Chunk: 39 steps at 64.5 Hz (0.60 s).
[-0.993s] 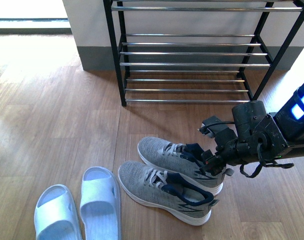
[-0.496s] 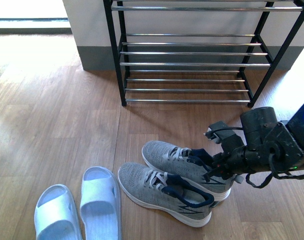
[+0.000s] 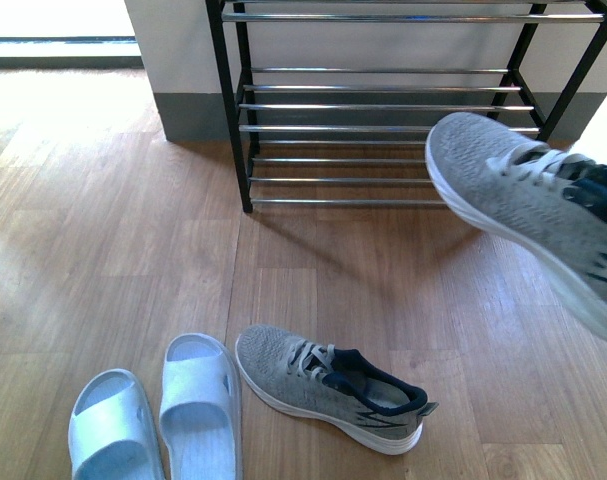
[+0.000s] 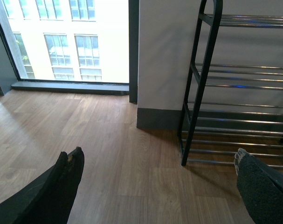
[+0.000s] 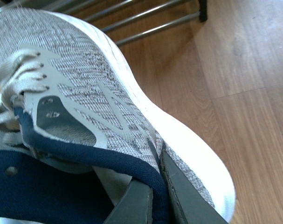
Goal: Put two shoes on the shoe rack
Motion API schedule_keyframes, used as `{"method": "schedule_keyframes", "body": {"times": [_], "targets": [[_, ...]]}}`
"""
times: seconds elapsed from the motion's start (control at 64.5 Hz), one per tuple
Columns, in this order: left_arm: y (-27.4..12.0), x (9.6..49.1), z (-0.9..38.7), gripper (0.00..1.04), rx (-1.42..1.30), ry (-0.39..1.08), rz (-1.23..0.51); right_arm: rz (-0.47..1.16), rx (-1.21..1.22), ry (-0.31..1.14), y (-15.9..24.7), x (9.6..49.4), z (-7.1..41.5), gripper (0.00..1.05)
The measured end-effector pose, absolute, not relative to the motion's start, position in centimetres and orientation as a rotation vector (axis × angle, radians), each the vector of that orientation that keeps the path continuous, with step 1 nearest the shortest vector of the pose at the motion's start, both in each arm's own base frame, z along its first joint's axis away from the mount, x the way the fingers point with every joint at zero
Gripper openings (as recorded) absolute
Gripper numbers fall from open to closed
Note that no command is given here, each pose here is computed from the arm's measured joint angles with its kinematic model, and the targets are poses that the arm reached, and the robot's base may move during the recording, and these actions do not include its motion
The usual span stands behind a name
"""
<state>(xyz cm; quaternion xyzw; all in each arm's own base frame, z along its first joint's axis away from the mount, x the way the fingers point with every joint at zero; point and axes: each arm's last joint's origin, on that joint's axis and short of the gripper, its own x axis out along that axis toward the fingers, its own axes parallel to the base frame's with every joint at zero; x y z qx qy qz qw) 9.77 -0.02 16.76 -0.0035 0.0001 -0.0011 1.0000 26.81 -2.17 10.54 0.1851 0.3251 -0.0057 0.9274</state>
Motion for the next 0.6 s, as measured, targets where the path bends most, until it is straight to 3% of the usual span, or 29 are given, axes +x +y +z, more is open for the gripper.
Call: {"method": "schedule_keyframes", "body": {"times": [0.31, 0.605], "targets": [[0.0, 9.8, 16.8, 0.95, -0.007, 0.0, -0.002, 0.103, 0.541, 0.456, -3.9, 18.0, 20.0, 0.02], [0.0, 9.8, 16.8, 0.95, -0.007, 0.001, -0.002, 0.147, 0.538, 0.366, -3.8, 12.4, 20.1, 0.02]]}}
